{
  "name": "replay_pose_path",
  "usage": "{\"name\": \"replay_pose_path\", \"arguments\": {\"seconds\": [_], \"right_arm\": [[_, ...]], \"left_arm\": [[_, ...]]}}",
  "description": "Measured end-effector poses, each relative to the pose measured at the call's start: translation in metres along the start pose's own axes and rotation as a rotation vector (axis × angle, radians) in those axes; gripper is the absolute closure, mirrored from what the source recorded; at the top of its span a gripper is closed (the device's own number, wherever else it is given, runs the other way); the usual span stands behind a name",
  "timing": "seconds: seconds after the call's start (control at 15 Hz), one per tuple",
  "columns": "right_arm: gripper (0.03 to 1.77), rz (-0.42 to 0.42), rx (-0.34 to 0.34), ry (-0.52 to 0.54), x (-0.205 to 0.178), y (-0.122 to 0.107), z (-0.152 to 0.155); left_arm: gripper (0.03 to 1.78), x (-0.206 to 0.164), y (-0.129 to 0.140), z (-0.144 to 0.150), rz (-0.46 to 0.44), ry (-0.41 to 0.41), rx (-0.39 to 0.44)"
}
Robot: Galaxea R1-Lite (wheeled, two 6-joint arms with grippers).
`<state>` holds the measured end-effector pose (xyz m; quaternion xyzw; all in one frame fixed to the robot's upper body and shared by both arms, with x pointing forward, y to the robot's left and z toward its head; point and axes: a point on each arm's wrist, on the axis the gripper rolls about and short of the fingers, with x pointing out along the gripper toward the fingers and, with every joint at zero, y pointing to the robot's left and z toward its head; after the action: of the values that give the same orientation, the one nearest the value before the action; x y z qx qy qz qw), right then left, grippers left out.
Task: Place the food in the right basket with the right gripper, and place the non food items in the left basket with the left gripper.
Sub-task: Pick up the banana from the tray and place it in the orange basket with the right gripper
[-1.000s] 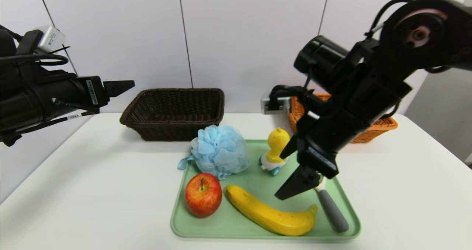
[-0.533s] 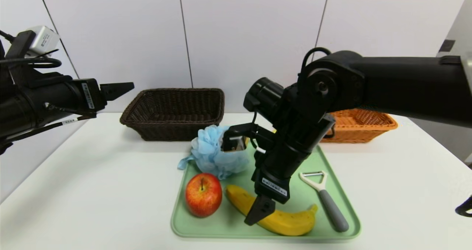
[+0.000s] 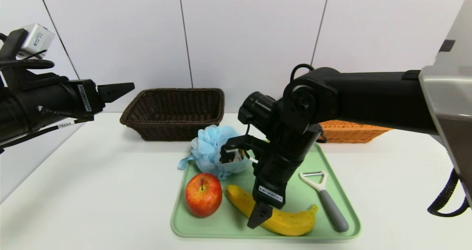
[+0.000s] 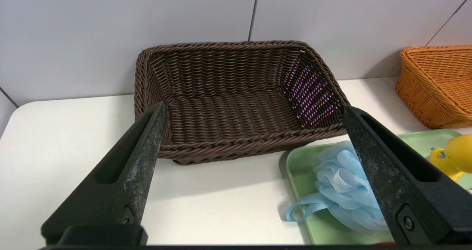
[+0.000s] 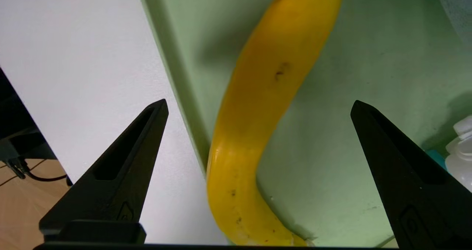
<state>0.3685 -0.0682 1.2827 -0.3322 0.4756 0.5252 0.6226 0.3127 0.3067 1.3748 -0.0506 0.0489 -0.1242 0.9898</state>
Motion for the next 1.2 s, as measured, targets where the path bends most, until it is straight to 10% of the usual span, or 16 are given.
{"name": "replay_pose_path", "arguments": {"seconds": [1.07, 1.2], "right_arm": [[0.09, -0.025, 0.003, 0.062, 0.036, -0.007, 0.005], [0.39, -0.025, 0.014, 0.065, 0.038, -0.008, 0.005]], "left_arm": [[0.12, -0.009, -0.001, 0.000, 0.001, -0.013, -0.019], [0.12, -0.010, -0.001, 0.001, 0.000, -0.016, -0.019]]}}
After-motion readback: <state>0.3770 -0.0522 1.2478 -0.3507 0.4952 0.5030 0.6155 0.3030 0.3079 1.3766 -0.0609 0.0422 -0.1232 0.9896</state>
